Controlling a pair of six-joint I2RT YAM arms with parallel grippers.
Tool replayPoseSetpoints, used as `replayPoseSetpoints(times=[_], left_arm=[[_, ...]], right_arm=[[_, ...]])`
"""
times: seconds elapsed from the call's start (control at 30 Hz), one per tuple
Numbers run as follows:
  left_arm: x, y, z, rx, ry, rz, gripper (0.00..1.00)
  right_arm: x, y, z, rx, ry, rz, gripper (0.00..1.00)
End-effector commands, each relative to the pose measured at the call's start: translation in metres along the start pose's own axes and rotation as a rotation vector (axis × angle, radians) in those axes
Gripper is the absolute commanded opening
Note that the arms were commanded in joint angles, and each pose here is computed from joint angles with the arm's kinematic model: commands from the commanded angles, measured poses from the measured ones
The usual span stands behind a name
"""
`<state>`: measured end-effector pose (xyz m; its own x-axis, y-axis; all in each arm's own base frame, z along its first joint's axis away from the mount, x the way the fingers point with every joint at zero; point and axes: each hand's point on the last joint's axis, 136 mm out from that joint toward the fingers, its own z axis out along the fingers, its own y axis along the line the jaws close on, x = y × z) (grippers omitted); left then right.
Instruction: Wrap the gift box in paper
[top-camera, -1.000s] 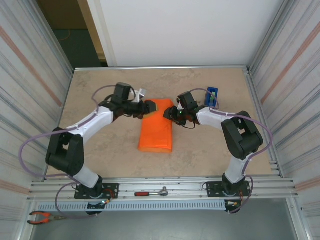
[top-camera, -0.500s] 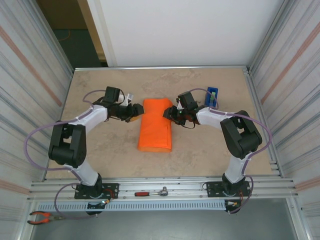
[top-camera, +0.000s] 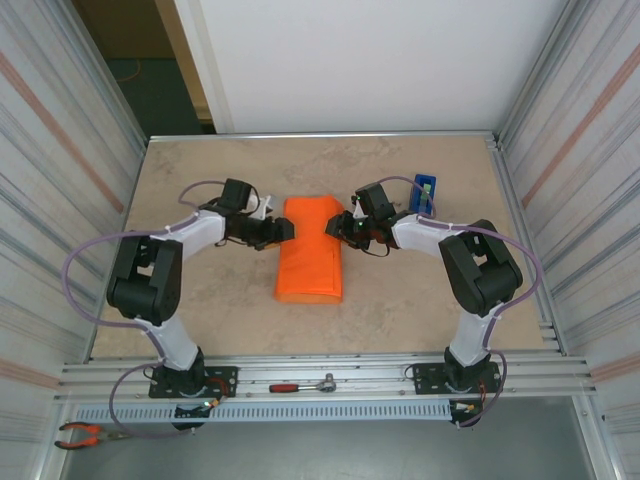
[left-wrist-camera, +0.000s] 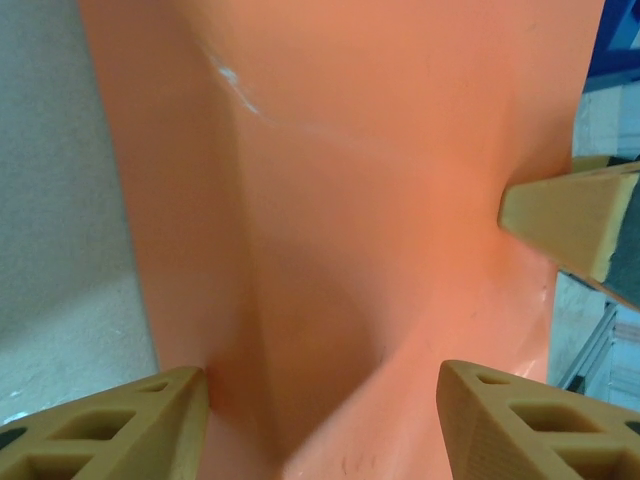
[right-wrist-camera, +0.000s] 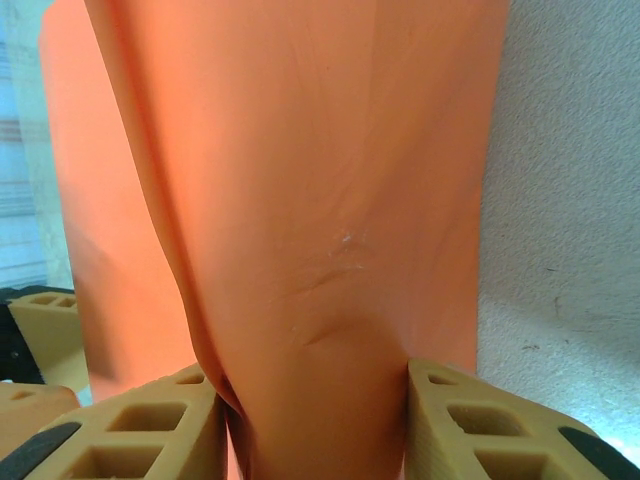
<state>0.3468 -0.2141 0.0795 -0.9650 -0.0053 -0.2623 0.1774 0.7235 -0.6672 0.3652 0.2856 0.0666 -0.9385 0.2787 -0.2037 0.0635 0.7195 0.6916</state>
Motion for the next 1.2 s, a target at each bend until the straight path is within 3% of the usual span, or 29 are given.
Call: replayPoseSetpoints(times=[0.0,0.2,0.47,0.6,0.83,1.0,1.17], left_arm=[[0.002,-0.008,0.008,0.022,0.017,0.054,0.62],[0.015,0.004,0.022,-0.023,0.064,0.039,0.62],[0.04,0.029,0.034,-0.194,0.147,0.036,0.58],[0.045,0.037,0.034,-0.232,0.165,0.017,0.55],[0.051,0.045,0.033,-0.269,0.18,0.003,0.53],[0.053,0.046,0.034,-0.274,0.186,0.001,0.53],[0.053,0.048,0.034,-0.28,0.189,-0.002,0.52]], right_arm=[[0.02,-0.036,0.016,0.106,0.07,0.019,0.38],[0.022,-0.037,0.018,0.102,0.074,0.02,0.37],[0.019,-0.028,0.014,0.071,0.076,0.014,0.38],[0.007,-0.022,0.004,0.056,0.058,0.012,0.45],[-0.04,-0.008,-0.059,-0.003,-0.072,0.023,0.67],[-0.071,-0.018,-0.116,-0.003,-0.19,0.043,0.71],[-0.103,-0.063,-0.177,0.013,-0.331,0.143,0.7]])
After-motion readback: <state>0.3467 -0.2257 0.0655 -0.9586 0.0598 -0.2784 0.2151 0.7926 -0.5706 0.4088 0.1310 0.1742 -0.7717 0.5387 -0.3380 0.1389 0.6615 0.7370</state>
